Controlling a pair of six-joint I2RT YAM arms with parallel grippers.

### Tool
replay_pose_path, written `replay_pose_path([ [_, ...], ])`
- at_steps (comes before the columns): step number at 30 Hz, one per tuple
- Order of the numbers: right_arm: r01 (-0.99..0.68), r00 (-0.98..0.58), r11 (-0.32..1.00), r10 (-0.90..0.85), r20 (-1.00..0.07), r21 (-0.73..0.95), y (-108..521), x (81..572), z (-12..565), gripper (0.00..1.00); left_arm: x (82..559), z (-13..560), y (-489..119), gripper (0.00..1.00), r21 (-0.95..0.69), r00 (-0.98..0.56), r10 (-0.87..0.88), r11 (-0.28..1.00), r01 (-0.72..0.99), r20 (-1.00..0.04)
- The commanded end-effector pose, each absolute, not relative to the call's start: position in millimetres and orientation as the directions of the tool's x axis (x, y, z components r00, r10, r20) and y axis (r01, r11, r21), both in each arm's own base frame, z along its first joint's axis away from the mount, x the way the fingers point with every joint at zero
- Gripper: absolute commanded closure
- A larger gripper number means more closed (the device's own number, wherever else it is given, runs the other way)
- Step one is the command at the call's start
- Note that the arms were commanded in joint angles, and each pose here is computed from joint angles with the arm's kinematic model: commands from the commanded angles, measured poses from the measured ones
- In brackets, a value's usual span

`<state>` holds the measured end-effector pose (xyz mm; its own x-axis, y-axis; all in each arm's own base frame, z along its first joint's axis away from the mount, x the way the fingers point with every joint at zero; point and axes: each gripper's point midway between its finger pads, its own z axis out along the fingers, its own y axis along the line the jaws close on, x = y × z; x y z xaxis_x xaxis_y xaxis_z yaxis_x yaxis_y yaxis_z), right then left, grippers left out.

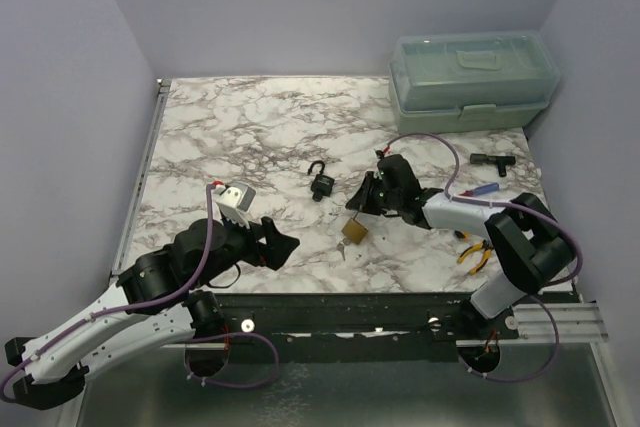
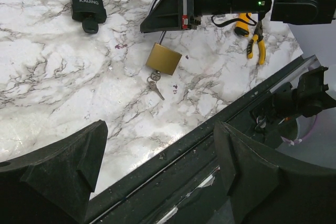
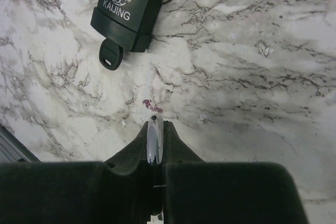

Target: Unlock with the key

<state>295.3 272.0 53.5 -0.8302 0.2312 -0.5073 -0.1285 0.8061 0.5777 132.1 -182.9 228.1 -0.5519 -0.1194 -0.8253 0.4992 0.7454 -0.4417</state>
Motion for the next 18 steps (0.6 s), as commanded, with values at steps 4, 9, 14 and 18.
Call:
replay_pose_path([
  [4, -0.259, -0.793, 0.780, 0.166, -0.586, 0.570, 283.3, 324.6, 59.2, 0.76, 131.3, 229.2, -180.7, 0.12, -0.435, -0.542, -0.115, 0.743, 0.509, -0.832],
  [9, -0.268, -0.777, 0.799, 0.152, -0.611, 0.539, 279.2, 336.4, 65.8, 0.68, 131.7, 229.1, -179.8, 0.12, -0.434, -0.540, -0.118, 0.745, 0.507, -0.833],
  [14, -0.287, -0.733, 0.828, 0.133, -0.667, 0.481, 267.5, 349.1, 92.8, 0.48, 132.4, 228.1, -179.7, 0.12, -0.431, -0.541, -0.116, 0.748, 0.504, -0.833],
  [18, -0.307, -0.677, 0.862, 0.100, -0.729, 0.404, 253.6, 354.9, 132.8, 0.34, 133.7, 228.3, -179.0, 0.12, -0.430, -0.538, -0.120, 0.753, 0.499, -0.834],
])
